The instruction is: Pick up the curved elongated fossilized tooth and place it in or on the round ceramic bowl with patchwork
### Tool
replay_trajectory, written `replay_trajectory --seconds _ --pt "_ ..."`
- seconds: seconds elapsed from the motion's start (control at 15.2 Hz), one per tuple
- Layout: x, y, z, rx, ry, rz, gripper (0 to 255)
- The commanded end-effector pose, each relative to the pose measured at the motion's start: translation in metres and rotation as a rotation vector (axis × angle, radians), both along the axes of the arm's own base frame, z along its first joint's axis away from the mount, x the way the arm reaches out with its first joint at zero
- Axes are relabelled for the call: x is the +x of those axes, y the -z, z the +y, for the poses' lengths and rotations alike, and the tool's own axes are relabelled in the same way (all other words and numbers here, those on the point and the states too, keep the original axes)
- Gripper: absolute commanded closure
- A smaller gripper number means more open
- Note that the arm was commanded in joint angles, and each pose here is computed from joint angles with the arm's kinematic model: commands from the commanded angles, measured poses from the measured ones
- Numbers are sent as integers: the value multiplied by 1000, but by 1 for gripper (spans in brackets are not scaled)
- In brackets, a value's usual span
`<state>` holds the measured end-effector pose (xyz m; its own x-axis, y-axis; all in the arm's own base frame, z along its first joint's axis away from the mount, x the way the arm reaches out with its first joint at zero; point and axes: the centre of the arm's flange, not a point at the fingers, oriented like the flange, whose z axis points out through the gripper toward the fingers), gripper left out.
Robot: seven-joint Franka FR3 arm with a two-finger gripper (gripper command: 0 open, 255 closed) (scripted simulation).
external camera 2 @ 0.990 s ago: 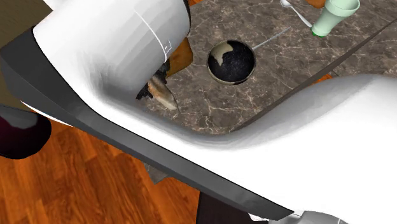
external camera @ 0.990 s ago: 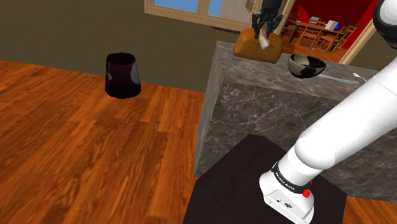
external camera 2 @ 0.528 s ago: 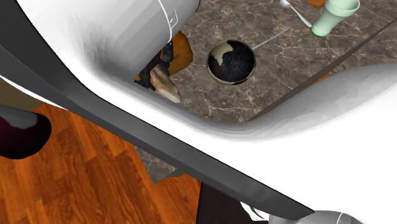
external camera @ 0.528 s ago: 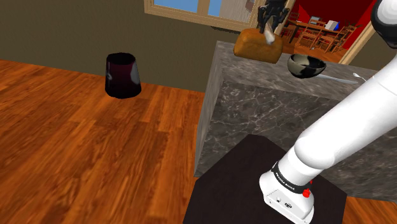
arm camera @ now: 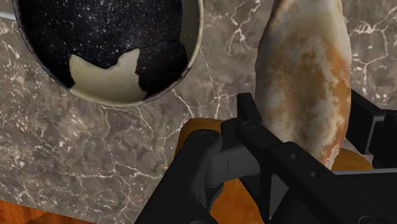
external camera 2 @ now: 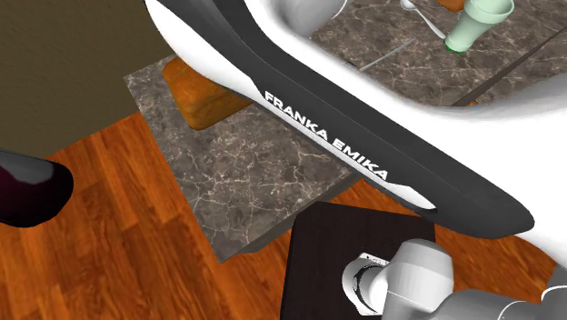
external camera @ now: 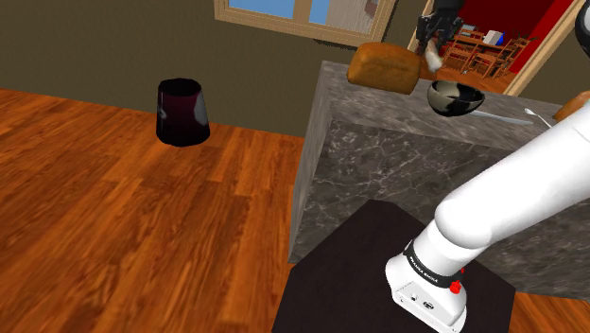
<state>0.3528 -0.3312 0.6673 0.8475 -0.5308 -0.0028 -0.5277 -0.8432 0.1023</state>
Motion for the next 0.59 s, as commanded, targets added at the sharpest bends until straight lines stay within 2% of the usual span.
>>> replay_trajectory --seconds 0.0,0.53 --pt "-19 -2 -17 0 -1 0 255" --pt "-97 -4 -88 0 -1 0 255"
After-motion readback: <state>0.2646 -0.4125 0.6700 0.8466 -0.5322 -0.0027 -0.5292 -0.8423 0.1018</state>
